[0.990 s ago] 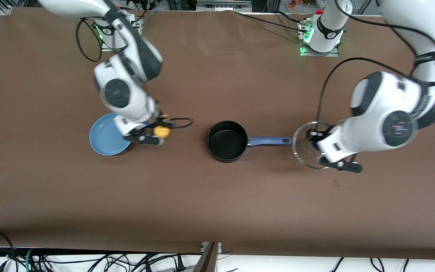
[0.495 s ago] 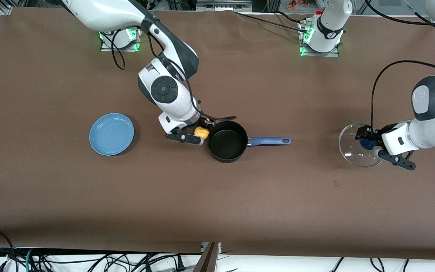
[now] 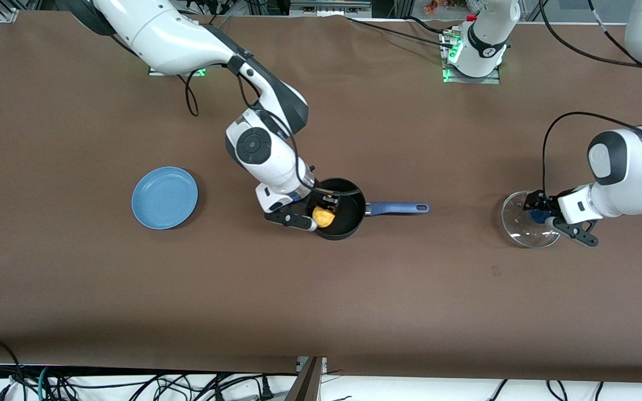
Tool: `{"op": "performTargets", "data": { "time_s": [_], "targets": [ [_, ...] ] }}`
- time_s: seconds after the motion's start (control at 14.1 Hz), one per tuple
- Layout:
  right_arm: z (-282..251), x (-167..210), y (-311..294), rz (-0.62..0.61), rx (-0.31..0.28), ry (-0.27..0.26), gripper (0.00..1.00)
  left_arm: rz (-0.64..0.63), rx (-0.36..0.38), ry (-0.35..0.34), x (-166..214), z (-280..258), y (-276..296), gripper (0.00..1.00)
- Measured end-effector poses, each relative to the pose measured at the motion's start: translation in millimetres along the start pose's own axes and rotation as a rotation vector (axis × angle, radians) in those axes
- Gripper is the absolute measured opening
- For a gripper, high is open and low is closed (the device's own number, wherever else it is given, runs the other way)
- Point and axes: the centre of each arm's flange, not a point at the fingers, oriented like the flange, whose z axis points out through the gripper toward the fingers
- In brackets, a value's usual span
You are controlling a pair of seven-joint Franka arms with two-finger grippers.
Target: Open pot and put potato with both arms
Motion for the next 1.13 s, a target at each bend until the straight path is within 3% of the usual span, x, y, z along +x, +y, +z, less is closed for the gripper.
{"op": "performTargets", "data": {
  "time_s": [0.35, 0.49, 0.71, 1.13],
  "targets": [
    [22, -26, -11, -0.025, 0.007, -0.018, 0.54, -0.011, -0.028, 0.024, 28, 29, -28, 0.6],
    [32, -30, -8, -0.025, -0.002, -0.03, 0.54, -0.016, -0.023, 0.035, 31, 25, -33, 0.71],
    [42, -28, -2, -0.019, -0.015, -0.036, 0.54, -0.018, -0.01, 0.056, 38, 3, -37, 0.99],
    [44, -27, 1, -0.016, -0.025, -0.04, 0.56, -0.012, -0.016, 0.018, 40, -96, -15, 1.0]
  ]
}}
